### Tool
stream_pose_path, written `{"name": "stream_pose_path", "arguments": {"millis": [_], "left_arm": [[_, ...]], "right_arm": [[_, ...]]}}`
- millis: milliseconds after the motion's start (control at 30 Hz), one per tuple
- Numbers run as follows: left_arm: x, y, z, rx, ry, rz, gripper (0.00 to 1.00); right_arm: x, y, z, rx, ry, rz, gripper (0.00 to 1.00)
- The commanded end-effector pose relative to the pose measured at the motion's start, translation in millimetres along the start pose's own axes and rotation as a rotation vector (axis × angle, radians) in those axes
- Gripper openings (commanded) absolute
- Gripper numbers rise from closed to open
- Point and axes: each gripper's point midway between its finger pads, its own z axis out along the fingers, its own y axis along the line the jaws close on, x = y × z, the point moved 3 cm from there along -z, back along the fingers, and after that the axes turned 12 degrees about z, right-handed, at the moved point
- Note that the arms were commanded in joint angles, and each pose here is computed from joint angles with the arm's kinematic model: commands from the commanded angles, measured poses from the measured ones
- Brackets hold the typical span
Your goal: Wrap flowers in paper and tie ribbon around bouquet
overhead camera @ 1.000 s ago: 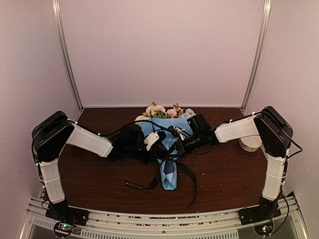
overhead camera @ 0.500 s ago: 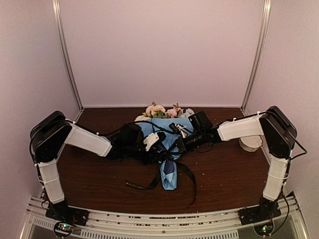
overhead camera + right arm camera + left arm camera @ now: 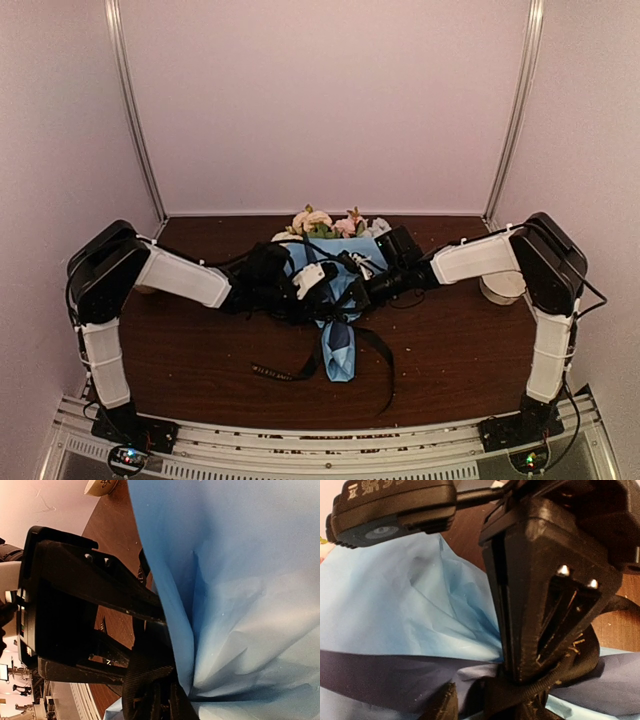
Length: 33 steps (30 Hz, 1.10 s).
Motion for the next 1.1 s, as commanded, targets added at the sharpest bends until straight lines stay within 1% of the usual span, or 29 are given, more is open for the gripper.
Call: {"name": "stream_pose_path", "arguments": {"millis": [0, 33, 100, 267, 367, 533, 567, 600, 667, 700, 867, 967, 1067], "left_arm": [[-6, 4, 7, 0.006, -0.013, 0.031, 0.37], [-6, 3, 7, 0.010, -0.009, 0.034, 0.34], [-3, 3, 7, 0.012, -0.002, 0.033, 0.34], [-1, 2, 7, 0.003, -0.001, 0.031, 0.43], [0, 4, 7, -0.011, 0.001, 0.027, 0.45], [1, 8, 7, -0.040, 0.004, 0.019, 0.45], [1, 8, 7, -0.040, 0.002, 0.019, 0.42], [0, 8, 7, -0.038, -0.003, 0.016, 0.35], [-2, 6, 7, -0.028, -0.017, 0.013, 0.10], [-2, 5, 7, -0.023, -0.025, 0.011, 0.00], [-3, 0, 3, -0.018, -0.061, 0.002, 0.00], [-3, -1, 0, -0.030, -0.071, -0.001, 0.00], [-3, -1, -3, -0.035, -0.074, -0.001, 0.00]], "right_arm": [[-4, 12, 5, -0.060, 0.012, -0.026, 0.12], [-4, 15, 5, -0.070, 0.016, -0.029, 0.14], [-3, 17, 2, -0.083, 0.014, -0.034, 0.17], [-3, 38, -6, -0.179, 0.003, -0.045, 0.19], [-1, 41, -8, -0.195, 0.009, -0.046, 0.19], [2, 44, -7, -0.208, 0.019, -0.046, 0.16], [2, 45, -7, -0.208, 0.021, -0.047, 0.15], [3, 44, -6, -0.206, 0.024, -0.045, 0.14], [3, 45, -6, -0.207, 0.025, -0.047, 0.14], [3, 46, -6, -0.207, 0.026, -0.049, 0.14], [1, 46, -11, -0.172, 0.015, -0.068, 0.14], [-6, 44, -24, -0.146, -0.035, -0.074, 0.14], [-15, 47, -40, -0.180, -0.100, -0.067, 0.15]]}}
